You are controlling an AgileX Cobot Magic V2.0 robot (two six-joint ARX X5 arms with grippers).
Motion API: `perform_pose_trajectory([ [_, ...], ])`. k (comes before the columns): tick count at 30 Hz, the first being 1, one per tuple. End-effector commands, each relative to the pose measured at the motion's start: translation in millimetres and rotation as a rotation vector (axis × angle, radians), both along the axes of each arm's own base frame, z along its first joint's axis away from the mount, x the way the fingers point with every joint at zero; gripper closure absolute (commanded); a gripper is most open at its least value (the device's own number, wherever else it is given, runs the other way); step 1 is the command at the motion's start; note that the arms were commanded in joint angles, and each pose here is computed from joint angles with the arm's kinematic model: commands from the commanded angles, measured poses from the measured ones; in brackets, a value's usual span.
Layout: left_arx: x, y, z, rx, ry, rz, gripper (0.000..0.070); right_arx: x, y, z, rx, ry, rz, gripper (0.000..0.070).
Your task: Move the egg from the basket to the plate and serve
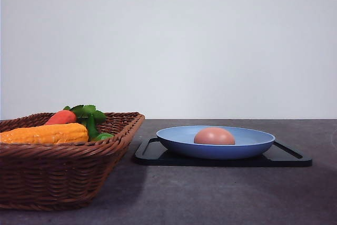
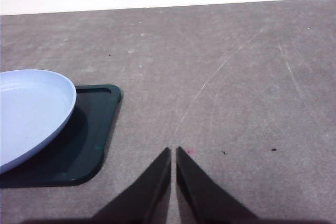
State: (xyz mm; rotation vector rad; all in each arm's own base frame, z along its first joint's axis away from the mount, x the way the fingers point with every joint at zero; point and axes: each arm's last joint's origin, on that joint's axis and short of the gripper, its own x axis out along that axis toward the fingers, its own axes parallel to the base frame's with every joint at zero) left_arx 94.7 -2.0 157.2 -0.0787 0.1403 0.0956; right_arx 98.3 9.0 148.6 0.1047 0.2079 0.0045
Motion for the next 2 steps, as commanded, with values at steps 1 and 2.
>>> perform_pose_trajectory([
  [1,1.1,0.1,-9.6,0.0,0.032,0.004,0.07,0.1,0.0,-0.8,0.01,-0.004,-0.003,0.07],
  [2,1.1,0.1,-9.6,0.0,0.032,0.004,0.07,0.1,0.0,-0.8,0.01,-0.004,-0.003,0.07],
])
